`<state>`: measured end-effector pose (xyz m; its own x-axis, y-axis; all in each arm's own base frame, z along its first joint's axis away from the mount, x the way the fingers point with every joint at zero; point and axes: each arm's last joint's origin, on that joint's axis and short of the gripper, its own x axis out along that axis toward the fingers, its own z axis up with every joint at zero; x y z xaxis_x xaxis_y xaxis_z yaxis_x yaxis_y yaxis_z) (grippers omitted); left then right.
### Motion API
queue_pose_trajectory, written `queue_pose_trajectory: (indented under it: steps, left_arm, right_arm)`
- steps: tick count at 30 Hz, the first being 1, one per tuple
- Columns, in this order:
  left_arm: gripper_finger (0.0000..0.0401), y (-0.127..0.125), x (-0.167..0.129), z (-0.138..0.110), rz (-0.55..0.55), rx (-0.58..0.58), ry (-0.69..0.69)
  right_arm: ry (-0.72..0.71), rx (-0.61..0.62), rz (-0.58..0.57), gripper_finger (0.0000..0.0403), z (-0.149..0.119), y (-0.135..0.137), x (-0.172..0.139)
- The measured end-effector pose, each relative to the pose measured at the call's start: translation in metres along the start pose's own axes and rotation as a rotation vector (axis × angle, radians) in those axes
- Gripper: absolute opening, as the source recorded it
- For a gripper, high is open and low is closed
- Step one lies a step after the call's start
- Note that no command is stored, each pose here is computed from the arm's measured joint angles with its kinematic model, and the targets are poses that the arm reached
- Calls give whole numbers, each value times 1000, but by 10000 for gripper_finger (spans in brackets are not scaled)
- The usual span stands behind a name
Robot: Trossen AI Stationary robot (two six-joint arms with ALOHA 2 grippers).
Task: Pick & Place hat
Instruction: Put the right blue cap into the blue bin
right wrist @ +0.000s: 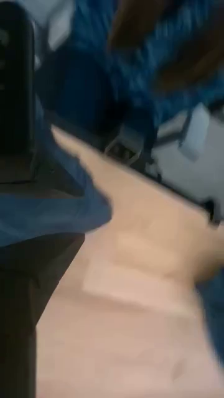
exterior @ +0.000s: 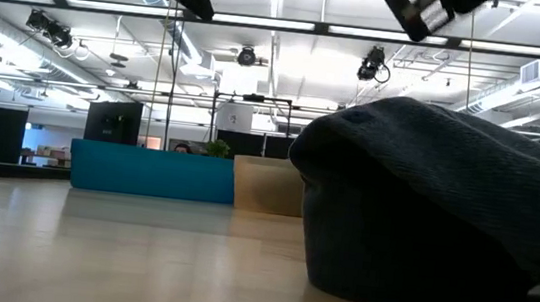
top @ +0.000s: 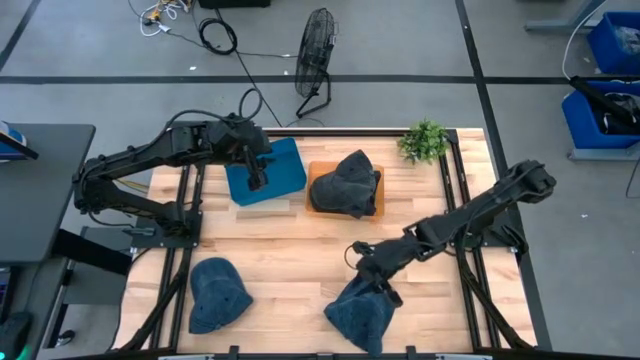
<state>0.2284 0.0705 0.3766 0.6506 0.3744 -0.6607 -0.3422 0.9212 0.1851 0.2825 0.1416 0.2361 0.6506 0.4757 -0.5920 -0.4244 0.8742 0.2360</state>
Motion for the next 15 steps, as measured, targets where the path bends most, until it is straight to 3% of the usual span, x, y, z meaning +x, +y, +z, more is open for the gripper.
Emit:
queue_pose_trajectory:
  steps: [3,9,15]
  left_arm:
    - [115,0,0,1,0,-26,-7]
    - [115,0,0,2,1,-34,-20]
    - [115,0,0,3,1,-54,-30]
  right_arm:
    - [-2,55,-63,105,-23,1,8]
    - [-82,123,-74,105,-47,10,15]
    - [-126,101,-103,105,-50,21,16]
